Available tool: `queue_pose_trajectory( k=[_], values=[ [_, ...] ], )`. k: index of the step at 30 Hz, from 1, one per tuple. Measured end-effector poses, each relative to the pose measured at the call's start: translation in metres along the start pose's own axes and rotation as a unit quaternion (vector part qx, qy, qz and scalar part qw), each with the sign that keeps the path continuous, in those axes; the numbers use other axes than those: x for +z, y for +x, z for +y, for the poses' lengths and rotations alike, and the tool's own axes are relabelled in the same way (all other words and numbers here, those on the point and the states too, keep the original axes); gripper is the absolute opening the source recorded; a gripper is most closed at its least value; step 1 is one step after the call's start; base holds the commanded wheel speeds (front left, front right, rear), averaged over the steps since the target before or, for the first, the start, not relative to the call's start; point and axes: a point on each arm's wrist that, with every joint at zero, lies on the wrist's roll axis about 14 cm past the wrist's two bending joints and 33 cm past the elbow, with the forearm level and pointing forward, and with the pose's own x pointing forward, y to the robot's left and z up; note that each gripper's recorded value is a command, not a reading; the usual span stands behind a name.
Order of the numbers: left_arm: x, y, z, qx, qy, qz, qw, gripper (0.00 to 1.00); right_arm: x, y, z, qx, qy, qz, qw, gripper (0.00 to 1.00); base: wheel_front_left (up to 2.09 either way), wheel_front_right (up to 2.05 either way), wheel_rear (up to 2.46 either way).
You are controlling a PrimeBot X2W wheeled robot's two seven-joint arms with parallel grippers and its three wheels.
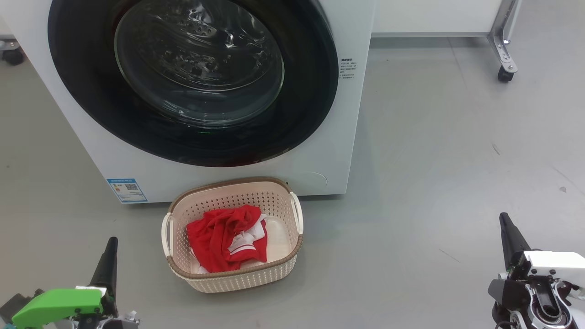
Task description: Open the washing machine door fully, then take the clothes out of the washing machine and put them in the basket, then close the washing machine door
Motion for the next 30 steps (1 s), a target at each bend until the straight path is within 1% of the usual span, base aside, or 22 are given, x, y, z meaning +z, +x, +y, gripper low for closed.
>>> queue_pose_trajectory(
  k=[30],
  values=[
    [0.0009, 0.0001, -0.0005, -0.001, -0.001, -0.001, 1.0, 0.0, -0.0001, 0.0, 0.0002, 0.001, 0.002, 0.0, 1.0, 0.0, 0.0, 0.0, 0.0]
  ],
)
